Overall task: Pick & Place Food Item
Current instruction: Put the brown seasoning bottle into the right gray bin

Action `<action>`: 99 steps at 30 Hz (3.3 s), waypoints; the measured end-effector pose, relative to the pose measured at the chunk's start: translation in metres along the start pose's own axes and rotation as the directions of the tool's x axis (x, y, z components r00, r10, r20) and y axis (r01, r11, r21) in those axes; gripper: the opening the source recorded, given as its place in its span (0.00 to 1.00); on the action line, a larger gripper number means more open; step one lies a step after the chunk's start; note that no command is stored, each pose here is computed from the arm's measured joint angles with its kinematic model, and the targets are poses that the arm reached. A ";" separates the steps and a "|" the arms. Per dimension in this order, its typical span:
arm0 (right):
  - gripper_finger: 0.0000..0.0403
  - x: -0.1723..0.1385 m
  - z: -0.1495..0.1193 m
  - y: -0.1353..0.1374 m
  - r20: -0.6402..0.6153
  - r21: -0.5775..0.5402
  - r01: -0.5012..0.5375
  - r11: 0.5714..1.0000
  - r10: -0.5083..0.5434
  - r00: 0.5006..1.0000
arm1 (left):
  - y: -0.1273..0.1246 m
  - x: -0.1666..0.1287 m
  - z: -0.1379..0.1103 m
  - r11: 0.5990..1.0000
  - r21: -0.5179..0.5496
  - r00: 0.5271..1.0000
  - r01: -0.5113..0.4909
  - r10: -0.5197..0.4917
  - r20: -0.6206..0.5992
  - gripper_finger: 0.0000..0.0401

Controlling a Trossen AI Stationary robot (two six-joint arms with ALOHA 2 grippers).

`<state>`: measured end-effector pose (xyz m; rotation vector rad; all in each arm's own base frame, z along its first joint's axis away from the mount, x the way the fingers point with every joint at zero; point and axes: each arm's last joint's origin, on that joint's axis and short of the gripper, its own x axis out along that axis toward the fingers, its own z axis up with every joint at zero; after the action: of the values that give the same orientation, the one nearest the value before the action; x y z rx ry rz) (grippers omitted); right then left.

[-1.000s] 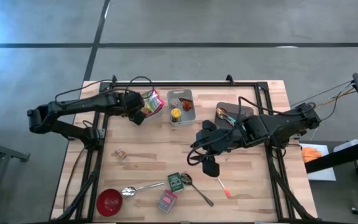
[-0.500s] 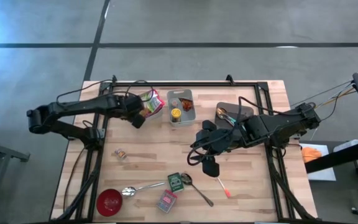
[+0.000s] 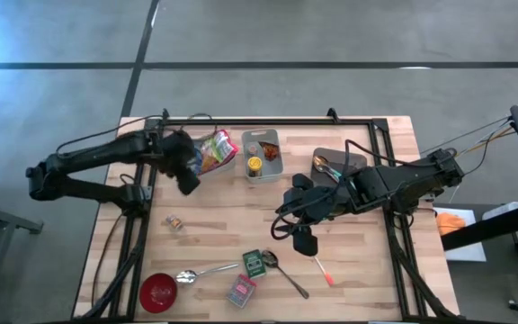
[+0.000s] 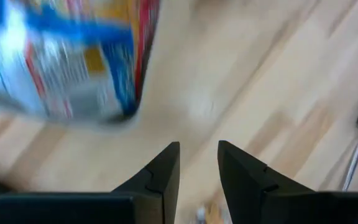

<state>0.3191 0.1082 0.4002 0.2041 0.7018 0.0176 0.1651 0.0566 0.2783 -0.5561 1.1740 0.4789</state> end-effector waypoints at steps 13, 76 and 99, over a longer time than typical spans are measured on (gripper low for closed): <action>0.53 0.000 0.000 0.000 0.000 -0.002 0.007 1.000 -0.007 1.000 | -0.010 0.014 -0.040 0.941 -0.283 0.954 -0.185 0.103 -0.283 0.28; 0.53 -0.055 -0.019 -0.017 -0.147 -0.389 -0.038 0.920 -0.021 0.989 | -0.029 0.128 -0.106 0.113 -0.948 0.947 -0.298 -0.084 -0.308 0.66; 0.53 -0.055 -0.019 -0.017 -0.150 -0.335 -0.041 0.941 -0.011 0.989 | -0.025 0.130 -0.109 0.165 -0.940 0.949 -0.298 -0.052 -0.310 0.44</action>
<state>0.2640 0.0903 0.4179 -0.1235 0.8355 0.1689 0.1434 -0.0236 0.1288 -1.7636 1.0262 1.4199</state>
